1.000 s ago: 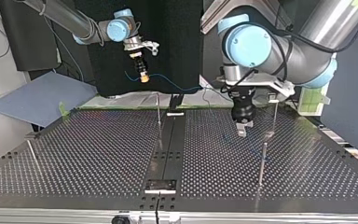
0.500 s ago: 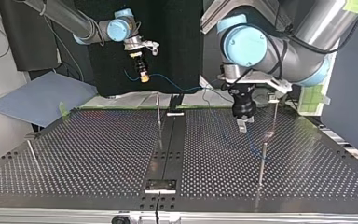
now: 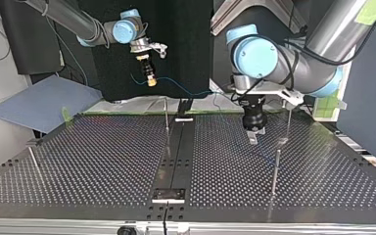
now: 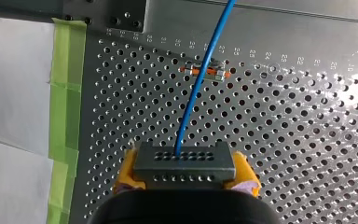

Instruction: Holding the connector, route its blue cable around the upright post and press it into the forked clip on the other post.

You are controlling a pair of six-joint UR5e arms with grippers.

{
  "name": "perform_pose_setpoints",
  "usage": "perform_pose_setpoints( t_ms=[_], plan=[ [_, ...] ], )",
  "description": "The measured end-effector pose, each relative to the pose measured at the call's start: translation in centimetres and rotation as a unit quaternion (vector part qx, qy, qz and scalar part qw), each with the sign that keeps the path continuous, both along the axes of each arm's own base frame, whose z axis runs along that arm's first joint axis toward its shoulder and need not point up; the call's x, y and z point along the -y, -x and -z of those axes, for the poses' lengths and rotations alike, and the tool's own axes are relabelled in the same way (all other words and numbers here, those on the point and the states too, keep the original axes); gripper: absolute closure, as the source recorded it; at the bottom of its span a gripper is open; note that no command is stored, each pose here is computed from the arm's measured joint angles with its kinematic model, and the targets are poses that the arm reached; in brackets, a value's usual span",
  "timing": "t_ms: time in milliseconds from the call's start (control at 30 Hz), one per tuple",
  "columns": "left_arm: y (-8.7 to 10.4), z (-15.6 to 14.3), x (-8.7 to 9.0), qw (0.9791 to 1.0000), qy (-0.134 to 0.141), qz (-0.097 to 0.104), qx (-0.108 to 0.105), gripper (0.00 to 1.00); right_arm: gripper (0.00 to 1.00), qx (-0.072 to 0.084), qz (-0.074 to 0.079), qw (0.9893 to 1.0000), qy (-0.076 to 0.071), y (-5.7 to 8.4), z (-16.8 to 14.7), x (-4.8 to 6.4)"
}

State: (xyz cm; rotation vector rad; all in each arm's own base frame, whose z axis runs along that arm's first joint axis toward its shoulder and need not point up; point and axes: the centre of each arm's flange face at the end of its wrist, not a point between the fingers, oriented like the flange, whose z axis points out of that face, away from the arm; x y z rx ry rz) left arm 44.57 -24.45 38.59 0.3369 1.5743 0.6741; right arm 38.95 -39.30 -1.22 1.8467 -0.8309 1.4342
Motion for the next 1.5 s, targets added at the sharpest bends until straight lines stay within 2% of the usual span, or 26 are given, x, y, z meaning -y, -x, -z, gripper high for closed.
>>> perform_pose_setpoints(
  t_ms=[67,267,400,667,867,1167,1500],
  plan=[
    [-0.6,-0.3,-0.1,1.0,0.001,-0.001,0.003,0.0,1.0,0.0,0.0,1.0,0.0,0.0,0.0,0.0],
    [-2.7,-0.1,0.2,1.0,-0.003,-0.002,-0.008,0.0,1.0,0.0,0.0,1.0,0.0,0.0,0.0,0.0],
    [-3.9,-0.7,0.4,1.0,-0.001,-0.004,-0.002,0.0,1.0,0.0,0.0,1.0,0.0,0.0,0.0,0.0],
    [-4.7,-2.2,0.6,1.0,0.001,-0.004,0.004,0.0,1.0,0.0,0.0,1.0,0.0,0.0,0.0,0.0],
    [-5.0,-0.9,1.7,0.9999,-0.004,0.004,-0.01,0.0,1.0,0.0,0.0,1.0,0.001,0.0,0.0,0.0],
    [-6.6,1.6,3.2,0.9995,-0.005,0.011,-0.028,0.0,1.0,0.001,0.0,1.0,0.001,0.0,0.0,0.0],
    [-7.8,5.9,4.9,0.9977,-0.01,0.016,-0.065,0.0,1.0,0.001,0.0,1.0,0.001,0.0,0.0,0.0]
  ],
)
